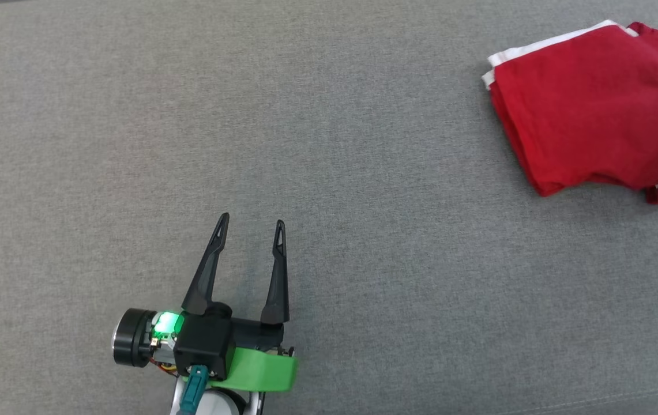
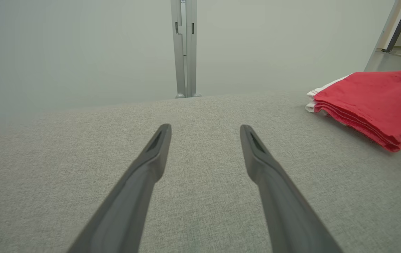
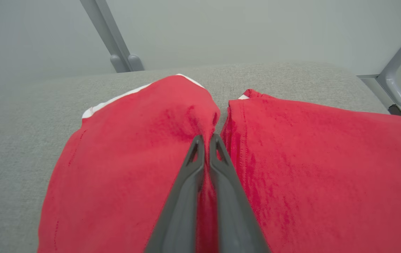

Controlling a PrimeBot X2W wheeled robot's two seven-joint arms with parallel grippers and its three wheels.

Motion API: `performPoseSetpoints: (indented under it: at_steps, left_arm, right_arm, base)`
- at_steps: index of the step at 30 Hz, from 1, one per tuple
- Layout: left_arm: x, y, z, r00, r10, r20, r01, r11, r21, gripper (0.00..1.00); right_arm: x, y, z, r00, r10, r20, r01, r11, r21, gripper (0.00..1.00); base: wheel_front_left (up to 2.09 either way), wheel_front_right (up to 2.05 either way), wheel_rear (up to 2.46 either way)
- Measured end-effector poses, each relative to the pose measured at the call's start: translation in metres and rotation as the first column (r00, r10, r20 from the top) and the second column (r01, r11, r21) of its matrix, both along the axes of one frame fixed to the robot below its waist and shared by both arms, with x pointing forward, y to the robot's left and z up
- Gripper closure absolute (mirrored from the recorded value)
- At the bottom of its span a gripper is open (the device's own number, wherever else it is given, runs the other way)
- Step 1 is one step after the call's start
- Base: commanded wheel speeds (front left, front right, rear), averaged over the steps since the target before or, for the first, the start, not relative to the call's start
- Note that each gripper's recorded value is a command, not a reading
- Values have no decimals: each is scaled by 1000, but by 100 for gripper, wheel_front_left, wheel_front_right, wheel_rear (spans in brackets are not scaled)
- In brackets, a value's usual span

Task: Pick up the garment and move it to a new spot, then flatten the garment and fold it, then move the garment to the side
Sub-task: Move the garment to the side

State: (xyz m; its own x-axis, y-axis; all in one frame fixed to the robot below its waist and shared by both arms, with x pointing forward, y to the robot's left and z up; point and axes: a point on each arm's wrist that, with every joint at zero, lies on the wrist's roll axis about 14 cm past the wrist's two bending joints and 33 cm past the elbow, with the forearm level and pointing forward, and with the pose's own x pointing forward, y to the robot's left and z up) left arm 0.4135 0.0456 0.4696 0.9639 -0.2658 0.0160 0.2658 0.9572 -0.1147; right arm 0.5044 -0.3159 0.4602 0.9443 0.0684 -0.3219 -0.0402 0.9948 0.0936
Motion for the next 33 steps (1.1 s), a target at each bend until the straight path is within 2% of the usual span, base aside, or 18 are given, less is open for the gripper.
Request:
performPoseSetpoints:
  at_steps: [8,15,26,33]
  left_arm:
    - [4,-14,-11,998,-52,-19,52,999,1,0]
    - [5,-11,-13,999,-50,-18,50,999,17,0]
    - [5,-7,-13,999,-44,-15,45,999,30,0]
    - [3,-6,-8,999,-44,-1,44,998,35,0]
  right_arm:
    - [-7,-61,19,989,-133,63,138,987,-87,100]
    - [-14,-106,31,966,-240,99,253,956,-151,100]
    - [-21,-137,30,943,-319,92,332,914,-235,100]
    - [-25,-138,26,939,-334,84,344,902,-261,100]
  base:
    - [0,0,0]
    - [0,0,0]
    - [0,0,0]
    - [0,0,0]
